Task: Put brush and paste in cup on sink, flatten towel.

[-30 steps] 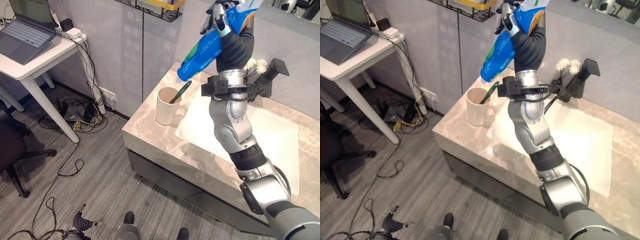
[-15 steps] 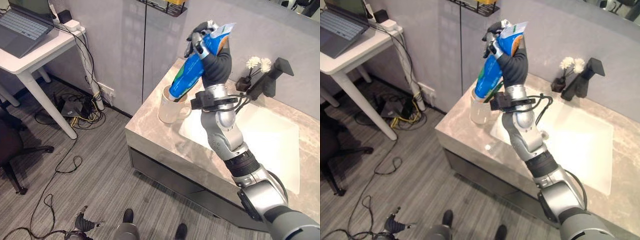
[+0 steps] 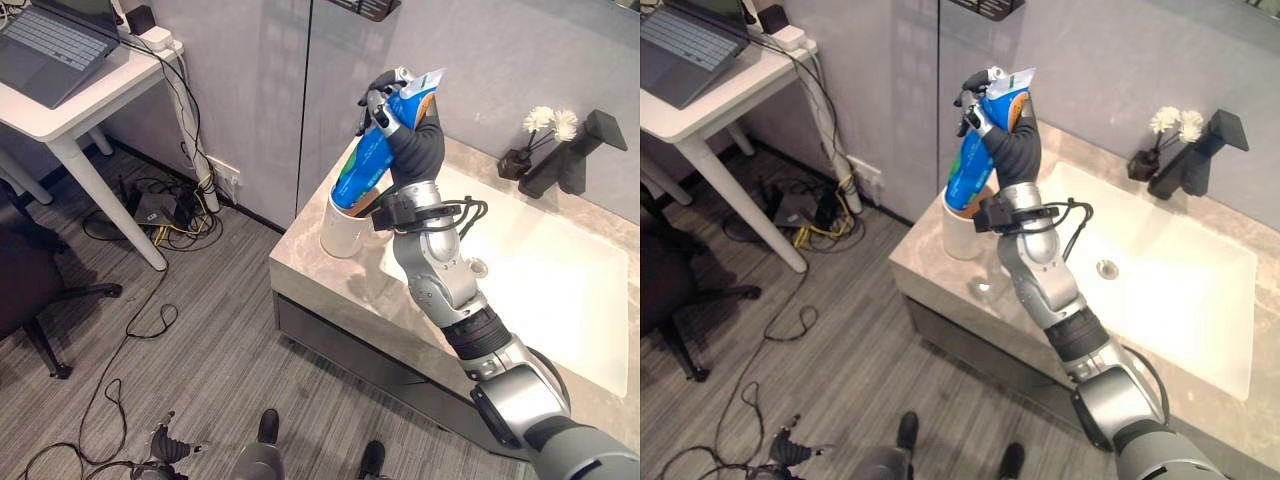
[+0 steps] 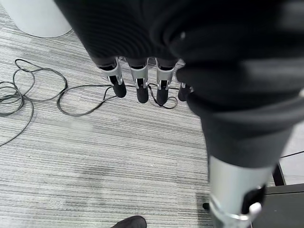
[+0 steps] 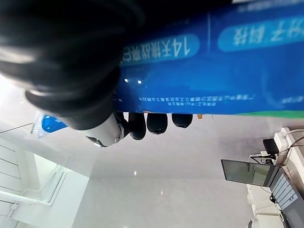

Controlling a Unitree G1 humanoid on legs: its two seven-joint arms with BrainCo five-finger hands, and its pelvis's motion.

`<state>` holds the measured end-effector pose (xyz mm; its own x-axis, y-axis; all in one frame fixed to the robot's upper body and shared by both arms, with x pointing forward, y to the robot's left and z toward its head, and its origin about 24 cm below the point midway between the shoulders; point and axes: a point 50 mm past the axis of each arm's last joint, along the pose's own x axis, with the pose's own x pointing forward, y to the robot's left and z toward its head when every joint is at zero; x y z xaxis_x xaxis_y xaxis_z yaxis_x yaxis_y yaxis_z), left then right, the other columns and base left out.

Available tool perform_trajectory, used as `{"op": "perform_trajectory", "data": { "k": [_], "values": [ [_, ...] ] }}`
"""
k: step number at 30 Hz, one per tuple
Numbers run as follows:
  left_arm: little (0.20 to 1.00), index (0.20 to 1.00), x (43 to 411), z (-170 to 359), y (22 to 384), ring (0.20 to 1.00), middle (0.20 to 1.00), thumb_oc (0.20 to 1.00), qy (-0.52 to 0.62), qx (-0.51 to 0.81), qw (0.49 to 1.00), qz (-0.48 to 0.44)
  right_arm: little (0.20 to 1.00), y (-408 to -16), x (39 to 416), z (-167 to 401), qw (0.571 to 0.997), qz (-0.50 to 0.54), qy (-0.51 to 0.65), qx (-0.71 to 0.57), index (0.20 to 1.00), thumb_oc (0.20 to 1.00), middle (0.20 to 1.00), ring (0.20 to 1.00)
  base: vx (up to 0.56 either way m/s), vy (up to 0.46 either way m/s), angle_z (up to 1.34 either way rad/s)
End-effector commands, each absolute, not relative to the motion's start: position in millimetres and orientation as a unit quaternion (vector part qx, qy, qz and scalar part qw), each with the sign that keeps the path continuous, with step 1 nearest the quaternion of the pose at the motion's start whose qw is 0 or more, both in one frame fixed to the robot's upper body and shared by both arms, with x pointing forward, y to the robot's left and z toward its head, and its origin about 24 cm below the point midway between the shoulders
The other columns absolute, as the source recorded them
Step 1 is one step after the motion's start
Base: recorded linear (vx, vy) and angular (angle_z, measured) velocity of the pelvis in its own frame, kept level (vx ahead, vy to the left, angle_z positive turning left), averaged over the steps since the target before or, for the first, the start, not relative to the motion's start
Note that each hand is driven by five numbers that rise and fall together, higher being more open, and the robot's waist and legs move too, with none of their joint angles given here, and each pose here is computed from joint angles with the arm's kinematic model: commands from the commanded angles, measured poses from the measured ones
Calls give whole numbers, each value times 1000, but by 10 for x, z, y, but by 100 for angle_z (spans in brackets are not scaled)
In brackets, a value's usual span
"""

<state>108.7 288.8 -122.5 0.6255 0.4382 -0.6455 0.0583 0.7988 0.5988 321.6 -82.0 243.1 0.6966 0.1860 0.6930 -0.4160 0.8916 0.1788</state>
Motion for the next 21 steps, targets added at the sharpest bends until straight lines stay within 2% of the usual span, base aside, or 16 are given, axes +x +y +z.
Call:
{"op": "perform_trajectory", "data": {
  "k": [1,17,18,20,21],
  "values": [
    [1000,1000,1227,-1185,2878,1000,1000,1000,394,307,860,109,200,-897,3129,2873,871,166,-441,136,200,200,200,200,0,0,0],
    [1000,1000,1373,-1132,2862,1000,1000,1000,368,314,868,110,200,-931,3089,2820,873,161,-458,41,200,200,200,200,1,-1,3],
    [1000,1000,1378,-1129,2860,1000,1000,1000,367,314,869,110,316,-919,3088,2808,874,166,-456,40,316,316,316,316,0,0,0],
    [1000,1000,1384,-1127,2852,1000,1000,1000,365,313,870,110,793,-912,3089,2774,876,166,-451,42,793,793,793,793,0,0,0],
    [1000,1000,1381,-1128,2853,1000,1000,1000,365,313,870,111,1000,-910,3088,2770,876,168,-450,43,1000,1000,1000,1000,0,0,0]
  ]
}}
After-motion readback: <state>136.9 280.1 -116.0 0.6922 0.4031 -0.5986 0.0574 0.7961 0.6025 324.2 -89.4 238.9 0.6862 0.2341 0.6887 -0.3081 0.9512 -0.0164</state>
